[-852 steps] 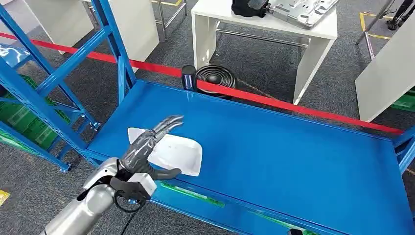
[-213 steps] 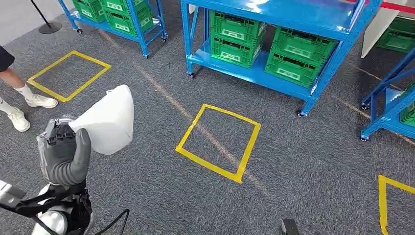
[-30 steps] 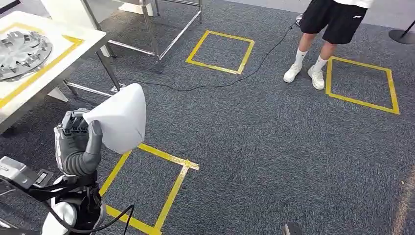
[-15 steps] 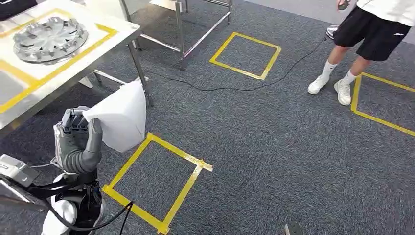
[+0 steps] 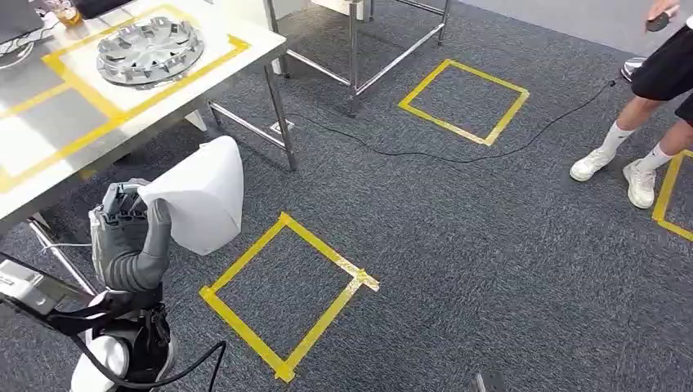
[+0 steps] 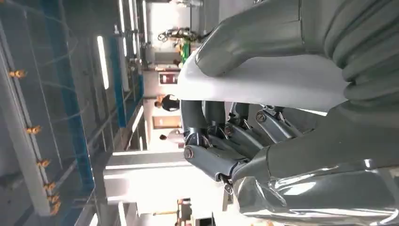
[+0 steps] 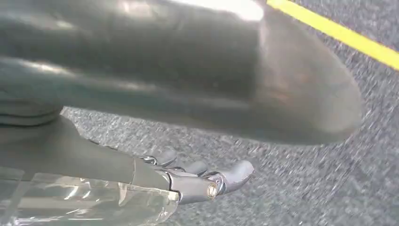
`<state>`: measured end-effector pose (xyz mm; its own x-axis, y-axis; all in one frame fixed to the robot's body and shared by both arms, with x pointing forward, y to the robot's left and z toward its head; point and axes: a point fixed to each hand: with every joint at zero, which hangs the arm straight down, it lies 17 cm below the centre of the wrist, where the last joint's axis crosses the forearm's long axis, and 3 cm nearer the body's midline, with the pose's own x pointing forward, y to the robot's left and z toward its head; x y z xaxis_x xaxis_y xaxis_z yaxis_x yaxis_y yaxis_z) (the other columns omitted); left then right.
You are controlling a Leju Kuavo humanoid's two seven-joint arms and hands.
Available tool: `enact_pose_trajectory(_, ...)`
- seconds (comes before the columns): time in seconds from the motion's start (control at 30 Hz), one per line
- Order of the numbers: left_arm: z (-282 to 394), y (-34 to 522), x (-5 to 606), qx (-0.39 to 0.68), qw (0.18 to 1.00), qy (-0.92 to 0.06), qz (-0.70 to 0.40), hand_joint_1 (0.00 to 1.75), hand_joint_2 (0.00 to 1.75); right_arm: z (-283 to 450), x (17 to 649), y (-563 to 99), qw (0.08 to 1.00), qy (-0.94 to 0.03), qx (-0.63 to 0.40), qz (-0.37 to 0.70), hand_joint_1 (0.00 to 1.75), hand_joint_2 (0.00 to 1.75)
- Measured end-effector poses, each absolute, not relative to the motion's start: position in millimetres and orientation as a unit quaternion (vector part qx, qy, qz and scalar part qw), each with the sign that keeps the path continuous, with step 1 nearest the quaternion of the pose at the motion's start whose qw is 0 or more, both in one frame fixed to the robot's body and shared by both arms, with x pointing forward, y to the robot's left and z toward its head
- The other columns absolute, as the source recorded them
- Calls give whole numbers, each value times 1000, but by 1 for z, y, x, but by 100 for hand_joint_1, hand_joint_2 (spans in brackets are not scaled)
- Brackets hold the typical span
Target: Take the parts from the cabinet and place them on the table.
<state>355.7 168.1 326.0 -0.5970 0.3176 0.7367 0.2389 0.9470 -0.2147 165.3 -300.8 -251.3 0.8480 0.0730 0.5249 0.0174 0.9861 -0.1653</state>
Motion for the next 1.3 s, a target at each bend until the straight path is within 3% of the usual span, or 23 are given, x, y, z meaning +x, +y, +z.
enact_pose_trajectory(1.3,329,167,354,-149,416,-896,36,175,175,-251,165,-292,959,-275,-73,9,0,0)
